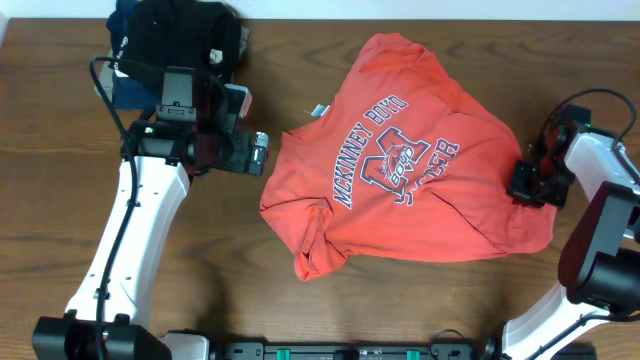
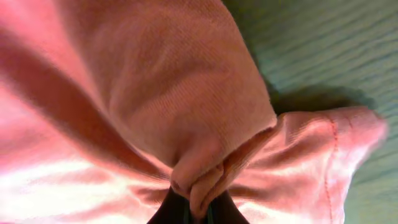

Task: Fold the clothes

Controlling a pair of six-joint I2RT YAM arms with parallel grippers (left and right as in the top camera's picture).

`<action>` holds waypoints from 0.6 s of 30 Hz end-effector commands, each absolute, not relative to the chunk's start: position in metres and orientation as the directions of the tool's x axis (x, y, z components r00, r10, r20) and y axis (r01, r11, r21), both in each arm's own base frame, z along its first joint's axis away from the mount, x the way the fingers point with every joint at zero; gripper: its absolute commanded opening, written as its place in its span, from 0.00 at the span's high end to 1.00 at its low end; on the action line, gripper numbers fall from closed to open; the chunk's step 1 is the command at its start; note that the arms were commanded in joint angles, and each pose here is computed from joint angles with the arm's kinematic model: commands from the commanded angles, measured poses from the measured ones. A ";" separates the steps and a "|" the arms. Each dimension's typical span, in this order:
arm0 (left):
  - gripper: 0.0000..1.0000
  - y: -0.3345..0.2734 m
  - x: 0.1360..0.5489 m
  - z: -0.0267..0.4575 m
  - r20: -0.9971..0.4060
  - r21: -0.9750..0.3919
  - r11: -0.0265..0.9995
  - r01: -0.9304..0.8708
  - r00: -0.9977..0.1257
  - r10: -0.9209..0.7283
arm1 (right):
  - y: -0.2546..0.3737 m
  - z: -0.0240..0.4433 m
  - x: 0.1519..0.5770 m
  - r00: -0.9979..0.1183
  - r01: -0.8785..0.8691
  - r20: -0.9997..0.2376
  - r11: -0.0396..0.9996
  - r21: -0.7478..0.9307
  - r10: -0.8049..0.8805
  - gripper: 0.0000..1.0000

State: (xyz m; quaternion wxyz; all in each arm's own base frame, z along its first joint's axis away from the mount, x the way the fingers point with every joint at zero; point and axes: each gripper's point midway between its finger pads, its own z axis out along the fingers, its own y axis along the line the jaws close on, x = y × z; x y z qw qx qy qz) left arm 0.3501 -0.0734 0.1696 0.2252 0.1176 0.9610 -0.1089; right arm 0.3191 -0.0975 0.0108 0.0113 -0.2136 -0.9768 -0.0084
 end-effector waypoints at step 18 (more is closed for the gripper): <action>0.01 -0.071 0.353 0.176 -0.474 -0.133 0.951 0.280 -0.860 0.187 | -0.060 0.193 0.450 -0.834 0.232 -0.474 0.959 0.163 0.283 0.99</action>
